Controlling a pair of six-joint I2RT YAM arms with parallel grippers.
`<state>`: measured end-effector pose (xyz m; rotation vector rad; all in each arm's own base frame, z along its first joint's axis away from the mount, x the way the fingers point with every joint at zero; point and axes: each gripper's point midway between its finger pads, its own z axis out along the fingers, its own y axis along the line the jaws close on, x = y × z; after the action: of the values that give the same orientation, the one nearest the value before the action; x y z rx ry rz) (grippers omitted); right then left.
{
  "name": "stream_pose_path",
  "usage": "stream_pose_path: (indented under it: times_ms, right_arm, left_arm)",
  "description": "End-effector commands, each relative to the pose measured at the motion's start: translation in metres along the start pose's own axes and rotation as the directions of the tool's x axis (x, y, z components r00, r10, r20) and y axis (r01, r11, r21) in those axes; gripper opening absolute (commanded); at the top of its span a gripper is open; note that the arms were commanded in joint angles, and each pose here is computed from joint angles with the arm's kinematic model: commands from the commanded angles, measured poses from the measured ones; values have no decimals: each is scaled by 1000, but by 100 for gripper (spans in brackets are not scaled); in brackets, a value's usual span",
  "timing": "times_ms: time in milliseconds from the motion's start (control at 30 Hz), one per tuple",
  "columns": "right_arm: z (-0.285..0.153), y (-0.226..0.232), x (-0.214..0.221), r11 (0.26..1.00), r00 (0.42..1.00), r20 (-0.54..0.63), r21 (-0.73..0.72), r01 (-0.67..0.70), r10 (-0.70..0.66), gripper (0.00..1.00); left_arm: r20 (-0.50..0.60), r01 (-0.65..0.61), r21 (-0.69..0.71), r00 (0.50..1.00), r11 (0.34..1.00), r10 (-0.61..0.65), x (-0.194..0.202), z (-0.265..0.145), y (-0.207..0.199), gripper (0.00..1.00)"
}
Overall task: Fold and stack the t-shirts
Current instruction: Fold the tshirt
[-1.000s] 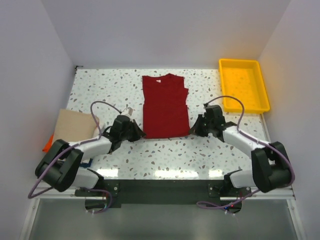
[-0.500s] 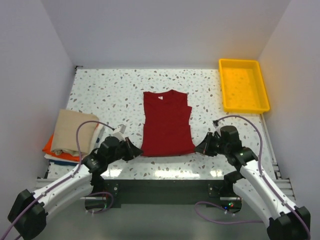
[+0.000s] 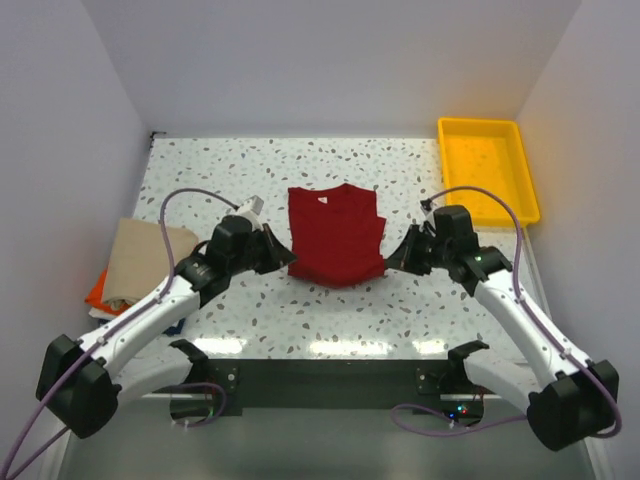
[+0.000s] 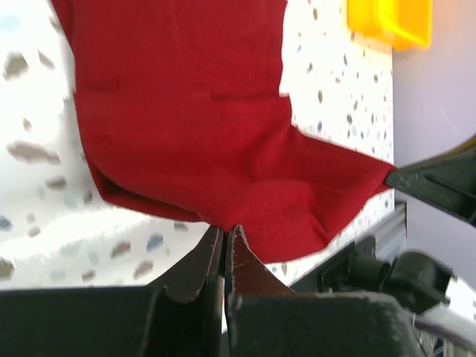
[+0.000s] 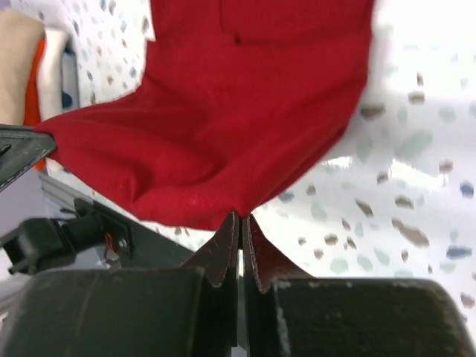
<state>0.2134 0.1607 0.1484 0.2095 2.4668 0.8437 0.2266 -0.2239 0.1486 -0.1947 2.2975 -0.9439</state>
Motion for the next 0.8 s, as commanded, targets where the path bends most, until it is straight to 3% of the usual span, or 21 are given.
stream_pose_path:
  times_ms: [0, 433, 767]
  right_arm:
    - [10, 22, -54, 999, 994, 94, 1, 48, -48, 0]
    - [80, 38, -190, 999, 991, 133, -36, -20, 25, 0]
    - [195, -5, -242, 997, 998, 27, -42, -61, 63, 2]
  left_arm:
    - [39, -31, 18, 999, 999, 31, -44, 15, -13, 0]
    - [45, 46, 55, 998, 997, -49, -170, 100, -13, 0]
    - [19, 94, 28, 995, 995, -95, -226, 187, 48, 0]
